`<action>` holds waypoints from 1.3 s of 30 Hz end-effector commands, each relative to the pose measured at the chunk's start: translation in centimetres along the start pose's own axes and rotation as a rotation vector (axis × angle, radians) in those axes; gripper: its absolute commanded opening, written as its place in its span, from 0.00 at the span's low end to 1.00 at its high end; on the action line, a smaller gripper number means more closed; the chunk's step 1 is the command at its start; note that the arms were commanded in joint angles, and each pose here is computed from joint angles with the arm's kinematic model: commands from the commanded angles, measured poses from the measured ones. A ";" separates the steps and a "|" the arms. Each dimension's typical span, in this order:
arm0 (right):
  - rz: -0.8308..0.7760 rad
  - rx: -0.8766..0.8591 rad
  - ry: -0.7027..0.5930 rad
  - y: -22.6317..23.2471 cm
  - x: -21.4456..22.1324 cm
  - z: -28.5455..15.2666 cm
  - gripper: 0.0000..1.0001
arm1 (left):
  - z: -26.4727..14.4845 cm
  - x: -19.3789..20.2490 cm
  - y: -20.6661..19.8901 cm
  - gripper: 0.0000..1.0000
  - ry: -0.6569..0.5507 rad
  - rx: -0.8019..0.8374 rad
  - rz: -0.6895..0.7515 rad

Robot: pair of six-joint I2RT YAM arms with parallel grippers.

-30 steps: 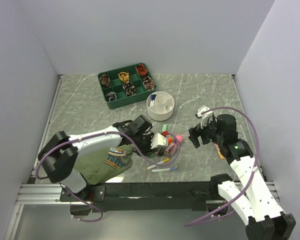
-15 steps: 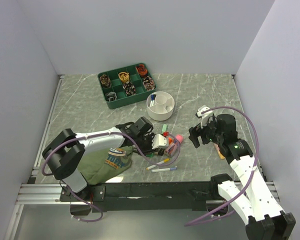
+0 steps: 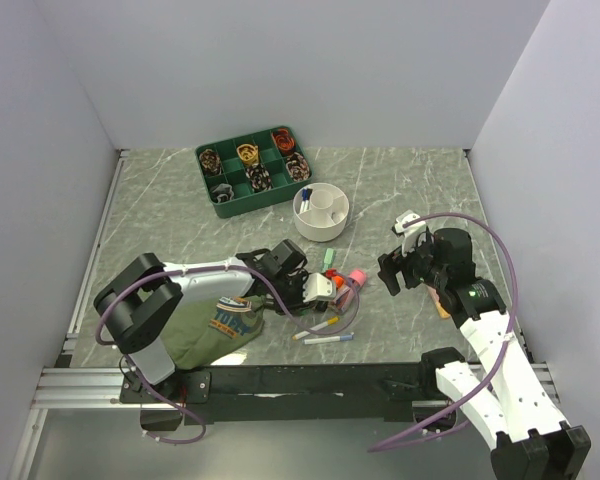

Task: Sort the stationery into containers
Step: Pick up the pen from the center of the board.

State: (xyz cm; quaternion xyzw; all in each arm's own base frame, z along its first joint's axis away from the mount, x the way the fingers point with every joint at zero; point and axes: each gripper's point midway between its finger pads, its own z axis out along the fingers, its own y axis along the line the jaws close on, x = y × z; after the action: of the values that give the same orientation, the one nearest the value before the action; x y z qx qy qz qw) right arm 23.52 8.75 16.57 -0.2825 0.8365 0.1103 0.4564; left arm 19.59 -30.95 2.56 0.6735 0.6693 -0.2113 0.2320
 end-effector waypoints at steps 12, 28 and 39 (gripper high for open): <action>0.006 0.006 -0.008 -0.3 -0.3 0.3 0.91 | 1.1 2.0 -0.4 0.41 0.064 -0.013 -0.040; 0.004 0.009 -0.012 -0.4 -0.3 0.3 0.91 | 2.3 3.3 -0.6 0.22 0.159 0.001 -0.113; 0.006 0.007 -0.020 -0.5 -1.0 0.4 0.91 | -5.0 -4.0 1.0 0.01 -0.033 -0.001 -0.064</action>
State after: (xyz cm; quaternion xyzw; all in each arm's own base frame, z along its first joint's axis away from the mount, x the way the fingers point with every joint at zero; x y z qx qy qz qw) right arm 23.66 8.81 16.08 -0.2807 0.8417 0.1128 0.4472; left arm 20.24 -31.41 2.43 0.6508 0.7017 -0.1973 0.2126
